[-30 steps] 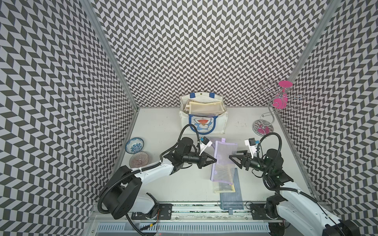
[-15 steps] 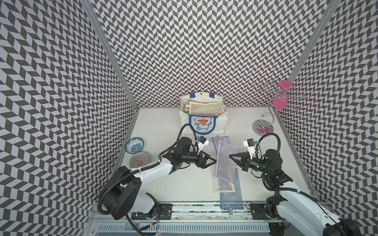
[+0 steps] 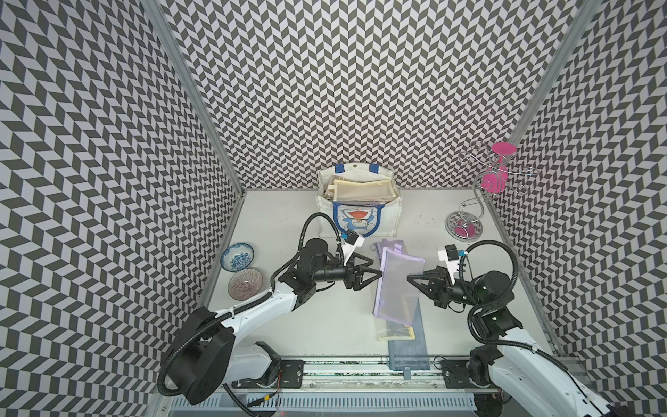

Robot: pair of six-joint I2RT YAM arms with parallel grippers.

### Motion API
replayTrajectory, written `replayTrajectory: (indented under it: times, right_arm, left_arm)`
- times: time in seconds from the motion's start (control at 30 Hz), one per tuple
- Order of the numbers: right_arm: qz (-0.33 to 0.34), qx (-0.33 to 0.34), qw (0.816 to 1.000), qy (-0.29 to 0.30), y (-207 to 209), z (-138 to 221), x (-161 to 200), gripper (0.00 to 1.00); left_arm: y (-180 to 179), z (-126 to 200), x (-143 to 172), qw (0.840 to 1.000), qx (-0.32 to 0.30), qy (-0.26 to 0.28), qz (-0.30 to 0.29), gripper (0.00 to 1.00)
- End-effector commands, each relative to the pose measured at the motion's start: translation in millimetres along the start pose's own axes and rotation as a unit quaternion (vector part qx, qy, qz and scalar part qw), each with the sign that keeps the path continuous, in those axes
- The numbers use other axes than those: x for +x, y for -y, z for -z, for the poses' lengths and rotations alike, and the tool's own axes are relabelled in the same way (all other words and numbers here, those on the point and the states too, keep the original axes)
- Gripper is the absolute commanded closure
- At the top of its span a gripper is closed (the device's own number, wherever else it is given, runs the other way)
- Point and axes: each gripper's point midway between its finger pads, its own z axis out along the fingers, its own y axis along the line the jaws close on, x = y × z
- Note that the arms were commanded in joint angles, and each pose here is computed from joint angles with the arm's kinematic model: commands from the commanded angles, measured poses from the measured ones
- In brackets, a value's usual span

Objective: Put the pencil pouch into the canvas bag
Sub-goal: Pick up the pencil pouch, then place the pencil pouch in the canvas bag.

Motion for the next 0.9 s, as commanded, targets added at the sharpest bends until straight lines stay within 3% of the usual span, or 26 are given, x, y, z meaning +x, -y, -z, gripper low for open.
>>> replayTrajectory:
  times: [0.0,0.07,0.17,0.27,0.3,0.4,0.47,0.5,0.53,0.7,0.8,0.87]
  right_arm:
    - [0.029,-0.03,0.999,0.014,-18,-1,-15,1.0]
    - [0.027,-0.031,0.999,0.014,-17,-2,-15,1.0]
    - [0.026,-0.025,0.999,0.014,-13,-4,-17,1.0]
    - [0.021,-0.012,1.0,0.017,-7,-5,-19,1.0]
    - [0.019,-0.007,1.0,0.017,-5,-5,-19,0.96]
    - [0.005,0.035,0.999,0.018,11,-7,-23,0.54]
    - [-0.004,0.098,0.995,0.017,34,-6,-25,0.2]
    - [-0.006,0.122,0.992,0.016,43,-4,-25,0.09]
    - [-0.007,0.149,0.989,0.02,51,-1,-26,0.01]
    - [-0.016,0.251,0.967,0.039,83,15,-31,0.01]
    - [-0.035,0.283,0.958,0.037,97,20,-33,0.01]
    - [-0.043,0.289,0.956,0.035,101,20,-34,0.01]
  left_arm:
    - [41,-9,-15,0.995,0.081,0.024,-0.053,0.29]
    - [46,-16,-10,0.994,0.092,0.014,-0.055,0.37]
    - [49,-13,-10,0.993,0.1,0.023,-0.053,0.68]
    - [49,-10,-11,0.994,0.092,0.023,-0.059,0.92]
    - [49,-10,-12,0.994,0.088,0.021,-0.061,1.0]
    - [39,-5,-27,0.996,0.048,0.017,-0.079,1.0]
    - [19,1,-47,0.994,-0.029,0.002,-0.11,1.0]
    - [10,5,-55,0.99,-0.066,-0.008,-0.128,1.0]
    - [0,11,-71,0.981,-0.113,-0.014,-0.157,1.0]
    - [-35,31,-145,0.916,-0.274,-0.04,-0.289,1.0]
    - [-60,41,-199,0.855,-0.377,-0.037,-0.355,1.0]
    - [-86,48,-230,0.799,-0.455,-0.048,-0.391,1.0]
